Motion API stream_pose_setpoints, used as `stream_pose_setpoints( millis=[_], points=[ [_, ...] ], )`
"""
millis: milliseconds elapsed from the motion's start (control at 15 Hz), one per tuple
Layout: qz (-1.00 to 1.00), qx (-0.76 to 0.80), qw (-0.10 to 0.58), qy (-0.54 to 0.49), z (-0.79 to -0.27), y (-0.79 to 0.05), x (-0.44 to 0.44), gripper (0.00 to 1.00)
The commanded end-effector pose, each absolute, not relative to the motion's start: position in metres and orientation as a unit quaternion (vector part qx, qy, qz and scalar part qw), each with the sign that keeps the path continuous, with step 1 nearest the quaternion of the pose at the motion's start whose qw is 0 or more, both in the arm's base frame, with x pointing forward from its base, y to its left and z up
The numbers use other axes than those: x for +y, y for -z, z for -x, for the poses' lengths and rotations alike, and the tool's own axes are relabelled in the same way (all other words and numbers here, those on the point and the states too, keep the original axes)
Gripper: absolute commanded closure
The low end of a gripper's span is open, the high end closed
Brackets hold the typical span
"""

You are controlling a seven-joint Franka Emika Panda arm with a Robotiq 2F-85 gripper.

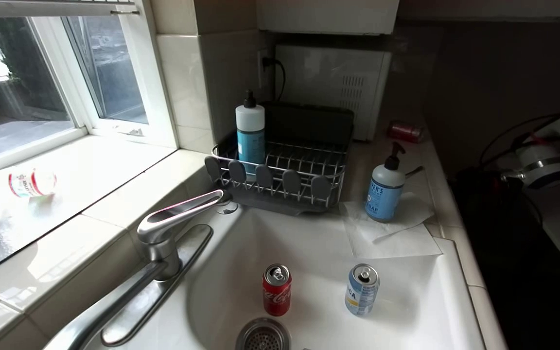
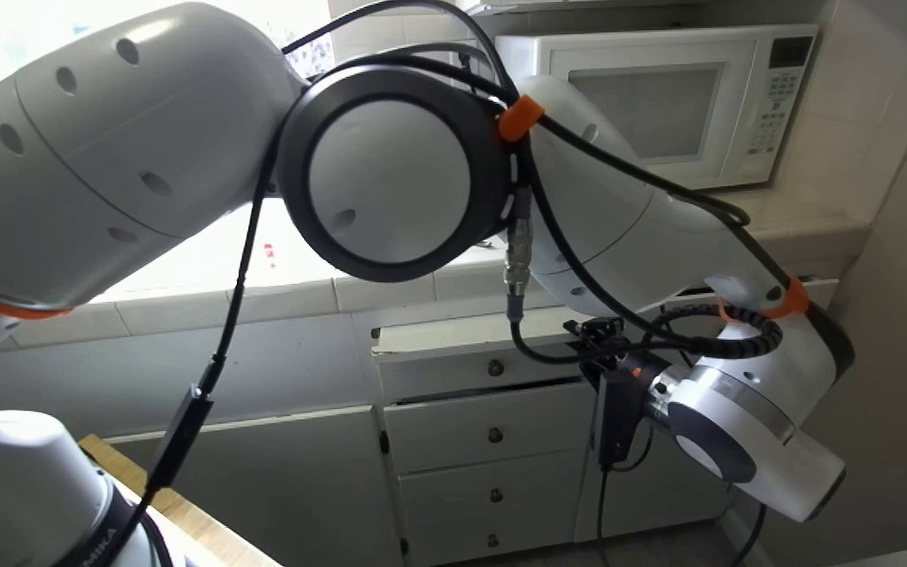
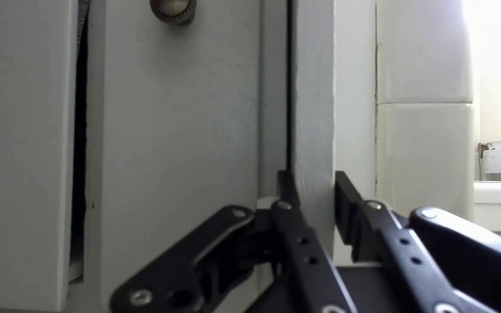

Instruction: Pull out the pull out chopping board

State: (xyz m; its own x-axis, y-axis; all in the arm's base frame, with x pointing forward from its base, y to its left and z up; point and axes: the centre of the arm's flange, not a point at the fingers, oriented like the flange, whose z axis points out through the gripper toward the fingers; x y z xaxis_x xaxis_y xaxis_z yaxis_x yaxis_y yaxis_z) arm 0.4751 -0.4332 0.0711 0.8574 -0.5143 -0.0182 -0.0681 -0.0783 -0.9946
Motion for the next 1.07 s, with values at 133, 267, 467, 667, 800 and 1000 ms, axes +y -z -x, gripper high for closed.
stream_pose_setpoints(
  millis=[133, 267, 467, 667, 800, 1000],
  points=[
    [0.730, 0.209, 0.629, 0.167, -0.461, -0.092, -0.518, 0.94],
    [0.731, 0.207, 0.629, 0.161, -0.450, -0.090, -0.527, 0.94],
    [0.738, 0.202, 0.625, 0.153, -0.436, -0.087, -0.541, 0.94],
    [0.742, 0.200, 0.620, 0.159, -0.429, -0.086, -0.555, 0.94],
    [0.744, 0.200, 0.617, 0.160, -0.426, -0.082, -0.564, 0.94],
    [0.743, 0.200, 0.612, 0.182, -0.427, -0.078, -0.573, 0.94]
  ],
)
